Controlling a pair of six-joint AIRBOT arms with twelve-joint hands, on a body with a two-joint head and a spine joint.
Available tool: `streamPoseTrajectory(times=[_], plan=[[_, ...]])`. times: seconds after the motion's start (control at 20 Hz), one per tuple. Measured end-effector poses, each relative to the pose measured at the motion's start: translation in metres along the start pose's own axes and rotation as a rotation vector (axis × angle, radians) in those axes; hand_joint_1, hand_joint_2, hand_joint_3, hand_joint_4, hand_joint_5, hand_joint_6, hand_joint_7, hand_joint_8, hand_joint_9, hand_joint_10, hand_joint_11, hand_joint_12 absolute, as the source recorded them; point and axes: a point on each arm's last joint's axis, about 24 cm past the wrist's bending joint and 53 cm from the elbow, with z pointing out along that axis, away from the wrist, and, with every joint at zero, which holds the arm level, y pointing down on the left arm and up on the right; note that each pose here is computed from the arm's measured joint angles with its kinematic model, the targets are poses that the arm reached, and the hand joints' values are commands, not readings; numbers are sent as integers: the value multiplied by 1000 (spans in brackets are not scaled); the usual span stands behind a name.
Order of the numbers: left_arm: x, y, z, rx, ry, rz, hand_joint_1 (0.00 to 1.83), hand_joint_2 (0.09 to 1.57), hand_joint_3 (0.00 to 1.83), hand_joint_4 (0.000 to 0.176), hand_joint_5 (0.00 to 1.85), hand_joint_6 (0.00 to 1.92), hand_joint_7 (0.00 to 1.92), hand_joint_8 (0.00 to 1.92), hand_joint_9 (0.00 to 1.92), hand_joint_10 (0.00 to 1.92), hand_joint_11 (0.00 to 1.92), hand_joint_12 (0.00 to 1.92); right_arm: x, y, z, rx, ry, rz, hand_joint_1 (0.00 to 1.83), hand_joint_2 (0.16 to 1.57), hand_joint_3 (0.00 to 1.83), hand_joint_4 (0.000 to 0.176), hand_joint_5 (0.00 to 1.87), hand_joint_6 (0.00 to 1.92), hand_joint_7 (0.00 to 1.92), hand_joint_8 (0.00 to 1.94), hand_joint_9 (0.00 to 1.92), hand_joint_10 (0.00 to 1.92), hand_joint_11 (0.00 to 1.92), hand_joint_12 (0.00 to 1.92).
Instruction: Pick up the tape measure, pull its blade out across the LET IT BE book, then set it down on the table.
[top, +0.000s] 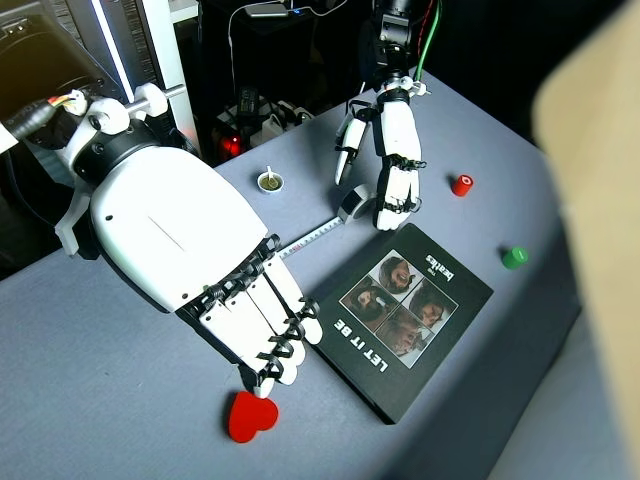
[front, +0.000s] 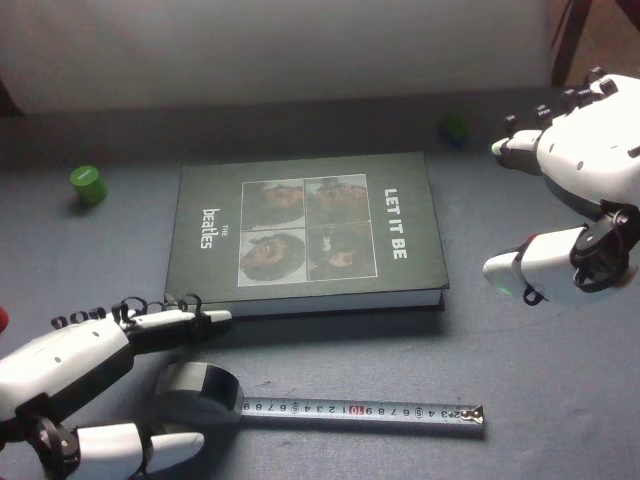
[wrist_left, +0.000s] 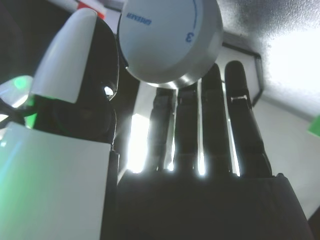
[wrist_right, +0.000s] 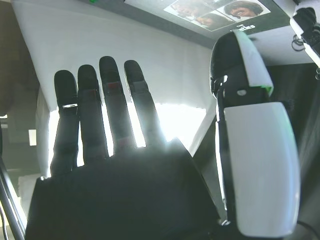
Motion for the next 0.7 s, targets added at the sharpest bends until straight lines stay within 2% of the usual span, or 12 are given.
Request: streamPoseTrajectory(times=[0.1, 0.55, 0.7], plan=[[1, 3, 0, -7, -2, -5, 980, 1094, 2, 0, 332, 2, 382, 1, 342, 1, 99, 720, 0, 1, 0, -3, 0, -3, 404, 1077, 0, 0, 266, 3, 328, 2, 289, 5, 0, 884], [-3, 6, 6, 3, -11, 21, 981, 1096, 1, 0, 338, 3, 386, 2, 345, 1, 100, 728, 0, 2, 0, -7, 2, -7, 400, 1078, 0, 0, 263, 8, 323, 7, 284, 5, 0, 856], [-1, 6, 9, 5, -12, 21, 982, 1103, 1, 0, 409, 9, 470, 9, 414, 9, 152, 751, 2, 2, 0, -9, 5, -10, 385, 1086, 2, 0, 241, 0, 318, 2, 286, 4, 0, 854]])
